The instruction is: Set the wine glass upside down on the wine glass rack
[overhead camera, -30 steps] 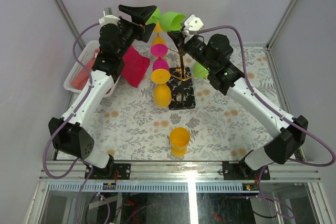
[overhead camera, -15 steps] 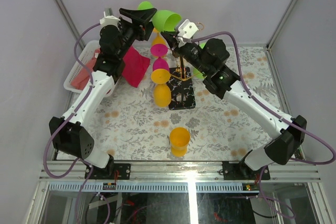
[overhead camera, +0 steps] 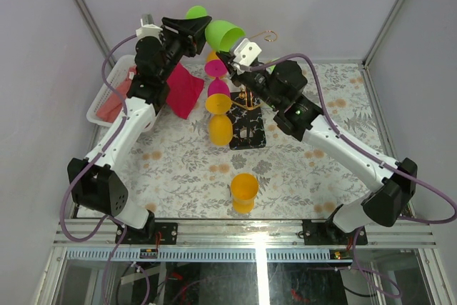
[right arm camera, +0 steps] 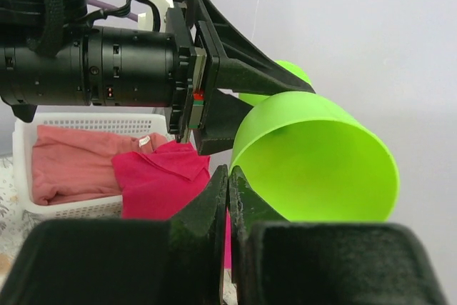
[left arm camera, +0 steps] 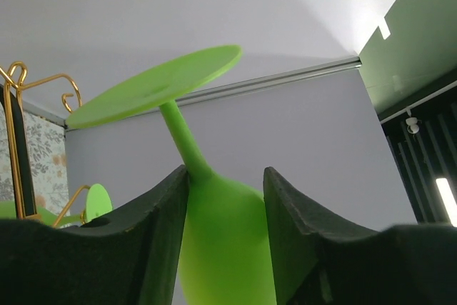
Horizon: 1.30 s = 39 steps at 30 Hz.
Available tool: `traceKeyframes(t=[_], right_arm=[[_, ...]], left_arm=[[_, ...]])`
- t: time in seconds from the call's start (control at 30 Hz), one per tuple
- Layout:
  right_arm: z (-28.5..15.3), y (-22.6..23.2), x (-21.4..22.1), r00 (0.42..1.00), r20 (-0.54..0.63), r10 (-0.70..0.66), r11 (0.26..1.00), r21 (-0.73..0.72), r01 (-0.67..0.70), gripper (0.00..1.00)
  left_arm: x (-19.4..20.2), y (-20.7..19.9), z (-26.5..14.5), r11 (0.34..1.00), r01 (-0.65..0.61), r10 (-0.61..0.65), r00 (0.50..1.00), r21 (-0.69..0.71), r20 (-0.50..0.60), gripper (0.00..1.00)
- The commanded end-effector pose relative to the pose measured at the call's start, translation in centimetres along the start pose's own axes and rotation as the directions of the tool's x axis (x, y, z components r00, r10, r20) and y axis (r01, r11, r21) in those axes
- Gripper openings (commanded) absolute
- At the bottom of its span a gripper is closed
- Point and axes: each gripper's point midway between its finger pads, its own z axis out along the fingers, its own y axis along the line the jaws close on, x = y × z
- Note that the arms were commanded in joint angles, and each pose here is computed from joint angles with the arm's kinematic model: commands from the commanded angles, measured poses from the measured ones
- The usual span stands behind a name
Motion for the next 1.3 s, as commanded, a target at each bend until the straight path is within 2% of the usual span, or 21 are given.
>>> traceKeyframes(t=[0.0,0.27,0.57,0.73,0.83,0.9,1.03,1.13,1.27], right_arm=[[-0.9,-0.7,-3.1,0.995,0.068,-0.069,0.997,0.051,0.065,0.00],[-0.8,-0.1,-2.5,0.993,0.054,-0.101,0.993,0.059,0.097,0.01],[-1.6,-0.7,-1.5,0.995,0.002,-0.097,0.991,0.095,0.096,0.17],[-2.4,-1.5,-0.4,0.994,-0.063,-0.092,0.986,0.134,0.100,0.30],[-3.0,-2.0,0.0,0.990,-0.097,-0.099,0.981,0.159,0.114,0.36],[-3.6,-2.5,0.5,0.985,-0.133,-0.109,0.975,0.181,0.132,0.41],[-5.0,-5.5,2.5,0.949,-0.288,-0.126,0.933,0.290,0.212,0.50],[-6.2,-8.6,4.0,0.934,-0.354,-0.054,0.911,0.364,0.191,0.52],[-7.6,-13.0,5.4,0.920,-0.379,0.095,0.880,0.464,0.100,0.53]], left_arm=[[-0.4,-1.8,-0.2,0.997,-0.003,0.003,1.000,0.082,0.003,0.38],[-0.1,-1.7,0.0,0.996,-0.019,0.020,1.000,0.091,-0.008,0.13],[-0.4,-2.2,0.1,0.985,-0.101,0.100,0.995,0.139,0.014,0.05],[-1.5,-4.1,-0.2,0.943,-0.276,0.266,0.961,0.185,0.077,0.00],[-2.0,-5.8,-0.5,0.871,-0.446,0.429,0.895,0.207,0.124,0.00],[-2.2,-6.7,-0.8,0.808,-0.553,0.533,0.833,0.206,0.146,0.00],[-2.3,-8.5,-1.8,0.667,-0.719,0.698,0.695,0.197,0.173,0.00],[-1.6,-9.2,-2.6,0.569,-0.791,0.776,0.607,0.222,0.173,0.00],[0.7,-8.5,-3.5,0.469,-0.822,0.843,0.526,0.322,0.114,0.00]])
